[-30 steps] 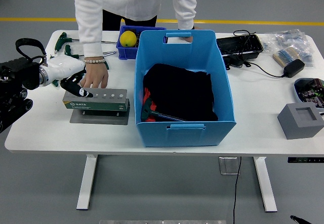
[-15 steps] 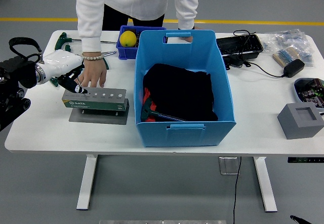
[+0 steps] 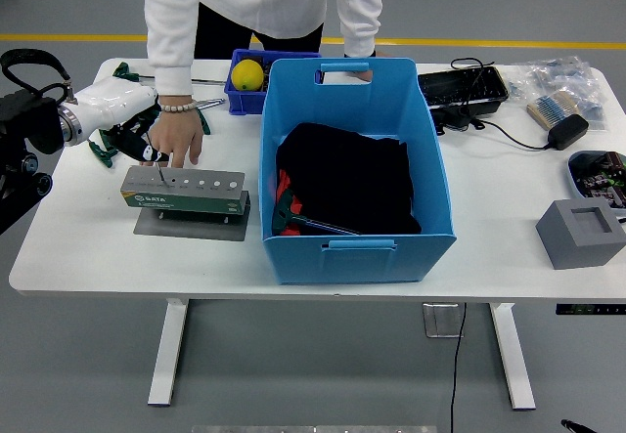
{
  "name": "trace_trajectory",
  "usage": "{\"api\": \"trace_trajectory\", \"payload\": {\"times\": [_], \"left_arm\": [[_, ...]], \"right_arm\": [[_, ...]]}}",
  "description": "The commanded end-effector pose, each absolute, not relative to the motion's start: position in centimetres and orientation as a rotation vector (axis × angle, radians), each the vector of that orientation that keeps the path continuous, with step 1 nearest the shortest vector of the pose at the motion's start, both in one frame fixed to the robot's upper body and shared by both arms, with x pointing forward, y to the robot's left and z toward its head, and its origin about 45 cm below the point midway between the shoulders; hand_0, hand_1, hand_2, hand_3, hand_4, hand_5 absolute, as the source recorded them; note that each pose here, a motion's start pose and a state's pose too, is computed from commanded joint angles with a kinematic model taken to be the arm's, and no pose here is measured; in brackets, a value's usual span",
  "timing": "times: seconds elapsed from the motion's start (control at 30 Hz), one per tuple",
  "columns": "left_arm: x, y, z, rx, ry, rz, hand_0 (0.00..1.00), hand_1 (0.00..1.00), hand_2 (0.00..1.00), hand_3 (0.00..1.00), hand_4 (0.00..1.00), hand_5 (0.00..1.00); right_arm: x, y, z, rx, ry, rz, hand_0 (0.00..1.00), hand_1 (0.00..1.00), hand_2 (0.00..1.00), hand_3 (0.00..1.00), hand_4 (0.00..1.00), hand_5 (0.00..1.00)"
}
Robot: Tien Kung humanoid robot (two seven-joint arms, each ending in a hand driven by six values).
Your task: Lift tool from toolbox,place it in box,lift tool from toolbox,place it in box
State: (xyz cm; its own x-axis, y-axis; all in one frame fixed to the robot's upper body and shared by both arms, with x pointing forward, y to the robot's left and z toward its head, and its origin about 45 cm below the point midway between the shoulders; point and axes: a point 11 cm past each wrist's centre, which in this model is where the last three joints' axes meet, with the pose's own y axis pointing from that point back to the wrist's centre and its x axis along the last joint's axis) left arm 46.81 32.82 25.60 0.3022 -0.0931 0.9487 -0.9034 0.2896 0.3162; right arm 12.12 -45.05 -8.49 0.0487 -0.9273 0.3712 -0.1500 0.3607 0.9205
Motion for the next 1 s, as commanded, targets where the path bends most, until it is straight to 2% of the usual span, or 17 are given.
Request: {"api": "trace_trajectory", "payload": {"times": [0.63, 1.0], "left_arm": [[46.4, 31.6, 28.4, 1.132, -1.118, 0.687, 0.059, 0.002, 0.052, 0.079, 0.849, 0.336], [46.9, 32.0, 30.1, 1.13, -1.135, 0.713, 0.059, 0.002, 0.051, 0.08, 0.845, 0.33]], "right_arm": [[10.8, -44.9, -8.9, 1.041, -1.39, -0.824, 0.677, 0.665, 0.716, 0.565, 0.796, 0.676], [10.4, -44.8, -9.0, 1.036, -1.384, -0.832, 0.676, 0.665, 0.716, 0.565, 0.796, 0.677]]}}
